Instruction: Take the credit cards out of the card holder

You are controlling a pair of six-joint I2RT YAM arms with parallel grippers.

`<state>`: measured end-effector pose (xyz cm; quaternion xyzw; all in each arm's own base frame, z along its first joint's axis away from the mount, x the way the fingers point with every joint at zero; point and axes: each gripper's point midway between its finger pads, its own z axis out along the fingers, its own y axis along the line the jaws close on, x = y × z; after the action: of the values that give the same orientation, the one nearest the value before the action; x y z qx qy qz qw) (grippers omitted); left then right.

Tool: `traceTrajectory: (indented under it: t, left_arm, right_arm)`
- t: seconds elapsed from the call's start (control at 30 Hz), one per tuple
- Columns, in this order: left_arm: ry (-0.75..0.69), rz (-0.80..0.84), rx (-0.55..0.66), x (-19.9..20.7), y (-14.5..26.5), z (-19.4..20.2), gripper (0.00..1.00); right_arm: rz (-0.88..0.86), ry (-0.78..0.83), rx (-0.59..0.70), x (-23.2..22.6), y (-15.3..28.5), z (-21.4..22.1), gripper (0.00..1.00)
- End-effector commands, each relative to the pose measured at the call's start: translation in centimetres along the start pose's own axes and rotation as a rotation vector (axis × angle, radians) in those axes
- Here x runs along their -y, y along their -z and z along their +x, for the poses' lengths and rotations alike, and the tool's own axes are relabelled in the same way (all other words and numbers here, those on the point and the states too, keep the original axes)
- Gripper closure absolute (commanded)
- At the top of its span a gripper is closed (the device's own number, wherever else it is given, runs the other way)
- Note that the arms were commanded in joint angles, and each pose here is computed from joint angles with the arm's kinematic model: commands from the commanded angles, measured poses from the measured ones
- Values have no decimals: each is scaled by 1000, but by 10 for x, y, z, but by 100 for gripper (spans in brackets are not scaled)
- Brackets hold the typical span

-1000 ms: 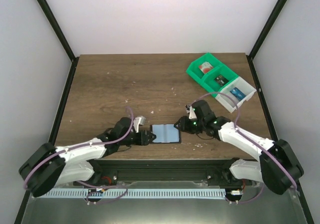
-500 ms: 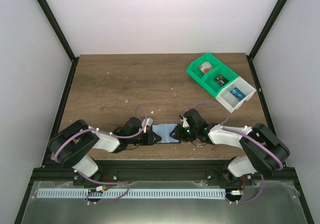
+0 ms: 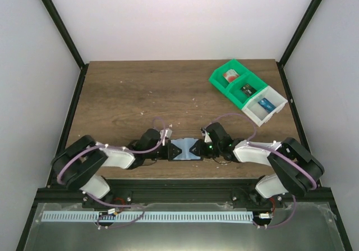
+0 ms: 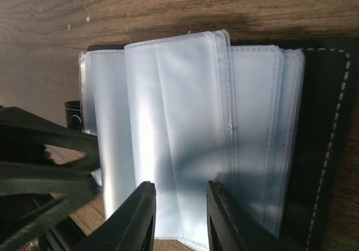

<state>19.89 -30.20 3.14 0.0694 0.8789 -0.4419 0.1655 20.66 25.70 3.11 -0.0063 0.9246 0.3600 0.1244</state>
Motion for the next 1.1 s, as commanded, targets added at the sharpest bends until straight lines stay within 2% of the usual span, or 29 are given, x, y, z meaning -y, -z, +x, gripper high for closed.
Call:
traceTrajectory:
  t: [0.0,0.2,0.3,0.4,0.47,0.5,0.53,0.6,0.87,1.07]
  left_arm:
    - [-37,-139,58,-9,26,-10,68]
    - [-67,-211,209,8,76,-36,65]
    - [-93,-230,303,22,106,-51,50]
    - [-140,-203,384,49,139,-66,38]
    - [-179,-169,449,70,165,-75,29]
    - [-193,-162,478,78,177,-79,20]
    - [-201,-173,500,81,188,-81,4]
    - [-218,-177,553,91,211,-86,0]
    - [-279,-49,727,137,289,-88,0]
    - [-291,33,781,154,316,-83,0]
  right_arm:
    - [130,-12,-11,27,4,11,71]
    - [95,19,57,-3,30,-9,67]
    - [77,36,106,-20,50,-20,63]
    - [42,65,175,-41,78,-31,54]
    - [15,83,233,-55,99,-38,35]
    - [-1,98,263,-62,111,-42,23]
    - [-10,106,292,-68,122,-44,3]
    - [-17,120,342,-77,144,-48,1]
    - [-114,204,554,-123,238,-61,0]
    - [-141,213,675,-127,280,-61,0]
